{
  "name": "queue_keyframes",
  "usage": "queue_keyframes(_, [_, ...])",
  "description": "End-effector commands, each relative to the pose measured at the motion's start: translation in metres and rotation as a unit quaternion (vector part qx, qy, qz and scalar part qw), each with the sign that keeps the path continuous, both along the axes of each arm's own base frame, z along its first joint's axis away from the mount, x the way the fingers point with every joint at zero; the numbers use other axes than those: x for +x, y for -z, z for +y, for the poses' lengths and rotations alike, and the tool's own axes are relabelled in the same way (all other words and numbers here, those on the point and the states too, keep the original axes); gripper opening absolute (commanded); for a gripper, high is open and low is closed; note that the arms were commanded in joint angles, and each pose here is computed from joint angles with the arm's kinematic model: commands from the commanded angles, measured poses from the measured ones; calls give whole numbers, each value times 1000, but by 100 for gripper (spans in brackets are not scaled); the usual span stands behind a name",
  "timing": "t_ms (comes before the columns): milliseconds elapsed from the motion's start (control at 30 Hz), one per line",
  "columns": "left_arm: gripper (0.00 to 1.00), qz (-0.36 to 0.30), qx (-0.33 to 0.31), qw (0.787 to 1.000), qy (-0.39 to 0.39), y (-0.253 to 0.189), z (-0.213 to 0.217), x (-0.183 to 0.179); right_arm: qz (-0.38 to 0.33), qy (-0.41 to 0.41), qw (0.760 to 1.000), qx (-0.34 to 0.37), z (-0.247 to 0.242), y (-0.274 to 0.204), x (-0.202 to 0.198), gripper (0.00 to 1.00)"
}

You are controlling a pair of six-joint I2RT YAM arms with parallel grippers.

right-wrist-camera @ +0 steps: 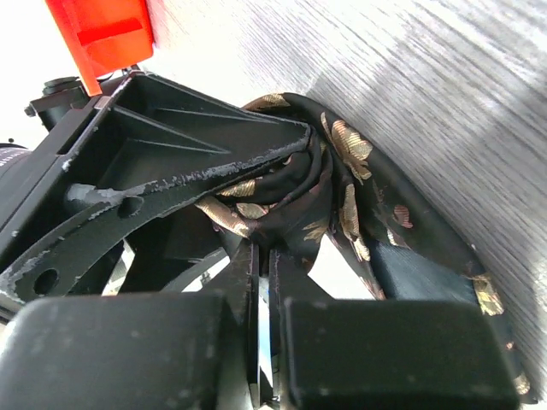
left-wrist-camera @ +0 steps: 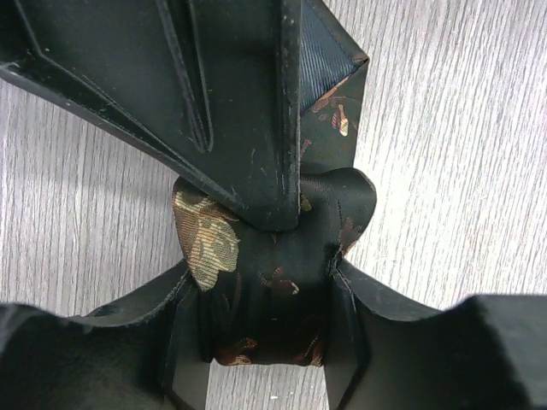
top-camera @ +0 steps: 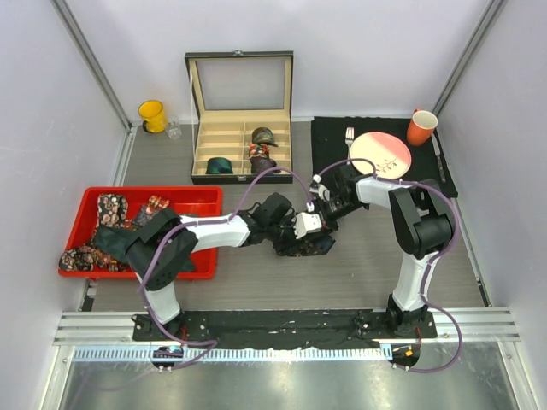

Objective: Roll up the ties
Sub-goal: Roll the tie at the center of the board.

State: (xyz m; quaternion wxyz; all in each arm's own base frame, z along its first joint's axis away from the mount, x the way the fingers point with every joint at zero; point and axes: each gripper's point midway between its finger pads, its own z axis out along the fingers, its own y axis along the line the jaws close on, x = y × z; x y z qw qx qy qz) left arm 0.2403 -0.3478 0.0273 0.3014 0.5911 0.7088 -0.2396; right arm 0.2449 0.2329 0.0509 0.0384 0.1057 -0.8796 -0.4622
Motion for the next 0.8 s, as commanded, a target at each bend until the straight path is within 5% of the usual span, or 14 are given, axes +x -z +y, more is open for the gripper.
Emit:
queue_keyframes(0, [53,31,41,999,-14,14,16,-10,-15,-7,996,-85,-27,43,-1,1])
queue_keyframes(167, [68,24,-20,999,-22,-15,0,-8,-22,-12,989,-146,-50,62,-7,1])
queue_keyframes(400, [73,28,-59,998,-11,-33,-29,1,-57,26,973,-223,-67,76,11,1])
queue_keyframes(767, [72,11,-69,997,30,-16,-51,0,-51,15,972,-229,-66,87,11,1])
